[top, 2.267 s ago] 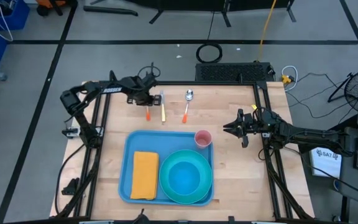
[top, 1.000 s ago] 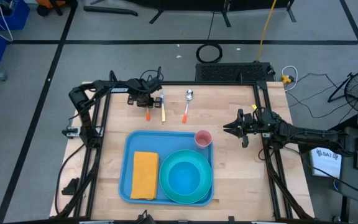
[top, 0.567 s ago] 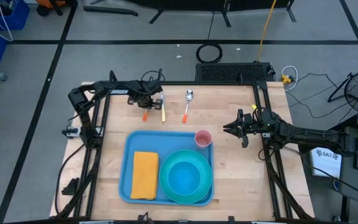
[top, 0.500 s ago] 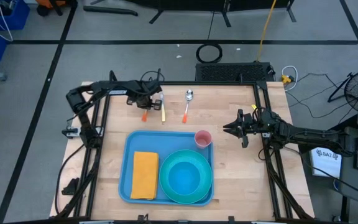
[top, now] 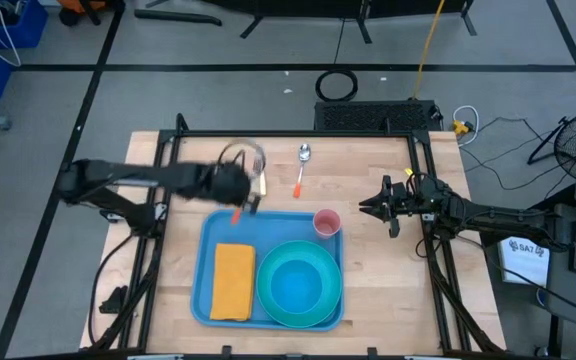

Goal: Set up tray
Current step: Put the orange fork on the yellow napkin

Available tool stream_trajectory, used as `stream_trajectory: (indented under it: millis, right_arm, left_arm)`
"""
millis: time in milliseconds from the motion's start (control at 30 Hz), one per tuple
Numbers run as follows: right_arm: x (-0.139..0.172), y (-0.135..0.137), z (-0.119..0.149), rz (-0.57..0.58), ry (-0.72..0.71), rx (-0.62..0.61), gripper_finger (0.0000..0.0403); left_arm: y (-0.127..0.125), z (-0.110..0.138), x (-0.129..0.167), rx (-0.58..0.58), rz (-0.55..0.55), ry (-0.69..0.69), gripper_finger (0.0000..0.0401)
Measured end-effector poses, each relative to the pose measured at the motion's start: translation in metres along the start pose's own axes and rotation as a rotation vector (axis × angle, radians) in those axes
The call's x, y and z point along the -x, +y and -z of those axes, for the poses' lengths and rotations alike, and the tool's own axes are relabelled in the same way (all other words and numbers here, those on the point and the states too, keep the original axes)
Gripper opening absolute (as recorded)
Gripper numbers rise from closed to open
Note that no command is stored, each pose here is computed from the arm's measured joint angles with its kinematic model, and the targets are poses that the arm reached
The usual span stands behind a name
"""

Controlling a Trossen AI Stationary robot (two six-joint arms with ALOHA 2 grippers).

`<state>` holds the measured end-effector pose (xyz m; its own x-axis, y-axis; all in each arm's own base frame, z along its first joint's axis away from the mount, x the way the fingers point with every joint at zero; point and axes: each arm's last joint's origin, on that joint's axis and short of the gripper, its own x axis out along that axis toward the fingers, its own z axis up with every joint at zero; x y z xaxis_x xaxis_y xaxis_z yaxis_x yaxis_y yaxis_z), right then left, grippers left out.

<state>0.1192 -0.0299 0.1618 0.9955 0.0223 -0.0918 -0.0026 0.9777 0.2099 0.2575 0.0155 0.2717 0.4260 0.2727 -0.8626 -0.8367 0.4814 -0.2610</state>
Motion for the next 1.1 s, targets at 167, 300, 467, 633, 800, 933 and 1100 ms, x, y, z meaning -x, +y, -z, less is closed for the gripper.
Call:
stream_trajectory:
  millis: [167,300,467,633,800,933,1100]
  right_arm:
    - [0.000,0.000,0.000,0.000,-0.002,0.001,0.0068]
    - [0.000,0.000,0.000,-0.001,-0.004,0.002,0.0068]
    - [0.000,0.000,-0.001,-0.001,-0.009,-0.006,0.0068]
    - [0.000,0.000,-0.002,-0.003,-0.016,-0.016,0.0068]
    - [0.000,0.000,-0.002,-0.004,-0.018,-0.032,0.0068]
    - [0.000,0.000,-0.002,-0.004,-0.018,-0.031,0.0068]
    - [0.000,0.000,-0.002,-0.004,-0.018,-0.029,0.0068]
  left_arm:
    - [-0.032,0.076,0.031,0.101,0.101,-0.014,0.0010]
    - [-0.049,0.136,0.036,0.264,0.145,-0.038,0.0010]
    - [-0.058,0.196,0.015,0.430,0.084,0.008,0.0010]
    - [-0.057,0.226,-0.005,0.491,-0.025,0.076,0.0010]
    - [-0.056,0.235,-0.006,0.491,-0.060,0.133,0.0010]
    - [-0.054,0.237,-0.005,0.487,-0.104,0.182,0.0010]
    - [-0.046,0.235,-0.004,0.456,-0.194,0.179,0.0010]
